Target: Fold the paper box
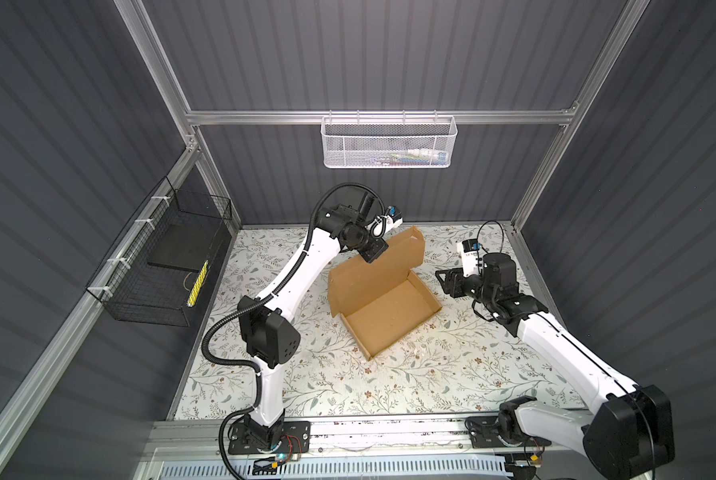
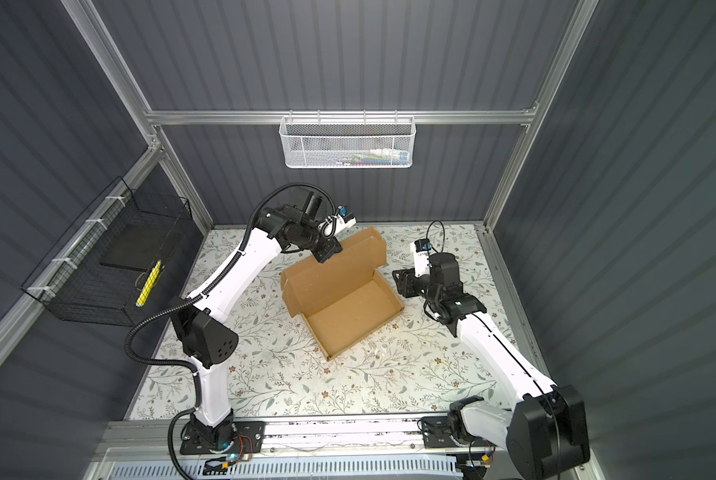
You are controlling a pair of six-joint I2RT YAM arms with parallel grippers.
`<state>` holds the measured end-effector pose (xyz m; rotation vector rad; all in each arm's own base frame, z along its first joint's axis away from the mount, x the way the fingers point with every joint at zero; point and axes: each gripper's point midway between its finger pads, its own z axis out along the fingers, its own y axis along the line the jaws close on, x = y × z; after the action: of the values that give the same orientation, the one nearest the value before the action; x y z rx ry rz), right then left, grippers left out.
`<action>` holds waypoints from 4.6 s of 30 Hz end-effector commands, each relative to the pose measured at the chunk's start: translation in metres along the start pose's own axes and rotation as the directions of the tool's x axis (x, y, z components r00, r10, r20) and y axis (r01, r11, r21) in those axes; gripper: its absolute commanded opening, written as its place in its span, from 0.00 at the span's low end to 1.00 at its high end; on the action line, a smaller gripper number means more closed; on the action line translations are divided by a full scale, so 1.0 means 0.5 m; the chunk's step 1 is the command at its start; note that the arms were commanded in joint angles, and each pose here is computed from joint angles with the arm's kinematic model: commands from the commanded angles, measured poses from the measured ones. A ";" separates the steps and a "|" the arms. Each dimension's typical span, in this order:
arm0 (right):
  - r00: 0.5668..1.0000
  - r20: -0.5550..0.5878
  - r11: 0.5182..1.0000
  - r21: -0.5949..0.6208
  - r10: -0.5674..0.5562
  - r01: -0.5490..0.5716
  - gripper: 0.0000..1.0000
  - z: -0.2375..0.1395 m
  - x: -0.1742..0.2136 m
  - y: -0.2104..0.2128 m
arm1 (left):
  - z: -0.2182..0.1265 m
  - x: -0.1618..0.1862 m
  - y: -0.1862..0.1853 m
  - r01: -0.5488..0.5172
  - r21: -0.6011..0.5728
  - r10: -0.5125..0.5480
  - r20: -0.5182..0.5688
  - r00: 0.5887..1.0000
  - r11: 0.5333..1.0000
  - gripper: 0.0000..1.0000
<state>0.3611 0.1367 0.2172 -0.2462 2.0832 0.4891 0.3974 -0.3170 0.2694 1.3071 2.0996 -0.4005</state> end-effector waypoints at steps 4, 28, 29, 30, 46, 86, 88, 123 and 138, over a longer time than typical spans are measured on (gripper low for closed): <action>0.994 0.023 0.993 -0.058 -0.106 0.107 0.62 0.008 -0.024 -0.001 | -0.017 -0.013 -0.038 -0.096 0.084 0.093 0.041 0.995 0.992 0.00; 0.977 0.022 0.966 -0.146 -0.211 0.212 0.64 0.072 -0.045 -0.036 | 0.029 -0.013 -0.085 -0.139 0.180 0.134 0.042 0.990 0.974 0.00; 0.977 0.022 0.966 -0.148 -0.212 0.213 0.63 0.074 -0.046 -0.036 | 0.030 -0.014 -0.087 -0.141 0.181 0.135 0.043 0.990 0.973 0.00; 0.977 0.021 0.965 -0.151 -0.214 0.214 0.64 0.077 -0.046 -0.036 | 0.031 -0.014 -0.089 -0.142 0.182 0.137 0.043 0.990 0.973 0.00; 0.986 0.016 0.955 -0.245 -0.167 0.166 0.61 0.093 -0.049 -0.010 | 0.037 -0.016 -0.094 -0.149 0.172 0.144 0.043 0.989 0.974 0.00; 0.991 0.013 0.982 -0.132 -0.131 0.132 0.17 0.092 -0.024 -0.012 | 0.041 -0.034 -0.073 -0.139 0.093 0.134 0.055 0.989 0.986 0.12; 0.991 0.014 0.983 -0.129 -0.133 0.134 0.16 0.092 -0.023 -0.012 | 0.038 -0.036 -0.070 -0.136 0.084 0.131 0.057 0.990 0.987 0.17; 0.988 0.030 0.988 -0.037 -0.148 0.149 0.09 0.080 -0.008 -0.022 | -0.285 0.166 0.105 0.656 -0.270 -0.567 0.340 0.750 0.705 0.47; 0.988 0.053 0.989 -0.023 -0.146 0.147 0.09 0.061 -0.007 -0.018 | -0.108 0.268 0.062 0.724 -0.131 -0.694 0.212 0.688 0.677 0.47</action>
<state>0.3911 0.1416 0.1965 -0.4123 2.0211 0.4316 0.3553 -0.1672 0.2199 0.2665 2.4375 -0.4681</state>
